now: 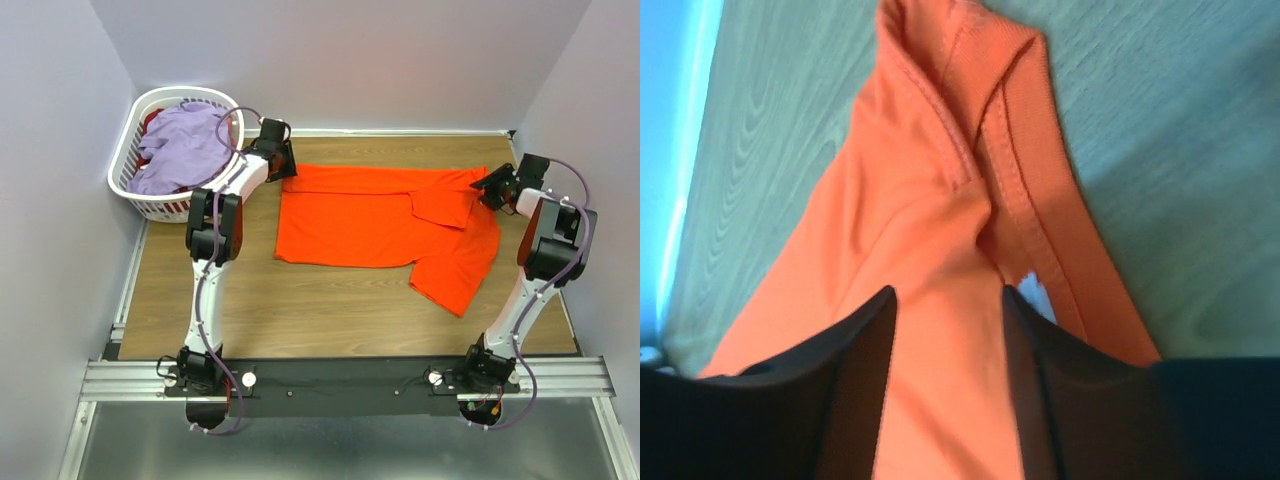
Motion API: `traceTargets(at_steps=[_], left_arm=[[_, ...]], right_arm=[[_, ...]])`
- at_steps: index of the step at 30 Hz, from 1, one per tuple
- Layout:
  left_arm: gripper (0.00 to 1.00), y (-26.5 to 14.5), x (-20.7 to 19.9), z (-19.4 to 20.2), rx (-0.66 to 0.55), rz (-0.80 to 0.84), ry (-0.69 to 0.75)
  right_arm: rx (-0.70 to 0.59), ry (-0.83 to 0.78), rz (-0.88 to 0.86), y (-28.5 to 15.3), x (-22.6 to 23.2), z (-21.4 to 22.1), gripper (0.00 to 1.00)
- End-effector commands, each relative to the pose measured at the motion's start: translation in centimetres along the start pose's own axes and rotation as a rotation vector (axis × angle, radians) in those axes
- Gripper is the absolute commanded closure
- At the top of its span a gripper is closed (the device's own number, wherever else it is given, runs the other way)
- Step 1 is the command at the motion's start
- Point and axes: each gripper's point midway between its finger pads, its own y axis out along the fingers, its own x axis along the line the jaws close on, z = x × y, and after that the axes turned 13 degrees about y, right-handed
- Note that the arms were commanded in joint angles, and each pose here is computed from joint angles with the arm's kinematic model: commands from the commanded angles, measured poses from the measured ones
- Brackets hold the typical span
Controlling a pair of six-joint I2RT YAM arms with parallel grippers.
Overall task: Fold and stack the t-shirts
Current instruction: Fold the tshirt
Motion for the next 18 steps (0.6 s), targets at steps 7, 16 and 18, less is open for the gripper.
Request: traceTargets(at_steps=[7,16,18], left_arm=[[0.51,-16.3,-0.6,-3.8,-0.19,0.038,0.047],[0.5,-24.9,1.0,6.1,-0.215,0.042,0.083],[0.41,-26.2,1.3,7.9,-0.229,0.046,0.082]], right_arm=[[-0.224,-0.126,0.192,-12.2,0.0,-2.6,0.38],[-0.174,-0.049,0.396,-16.6,-10.4,3.0,0.38],[-0.151,-0.052,0.438,-16.7,-12.3,3.8,0.38]])
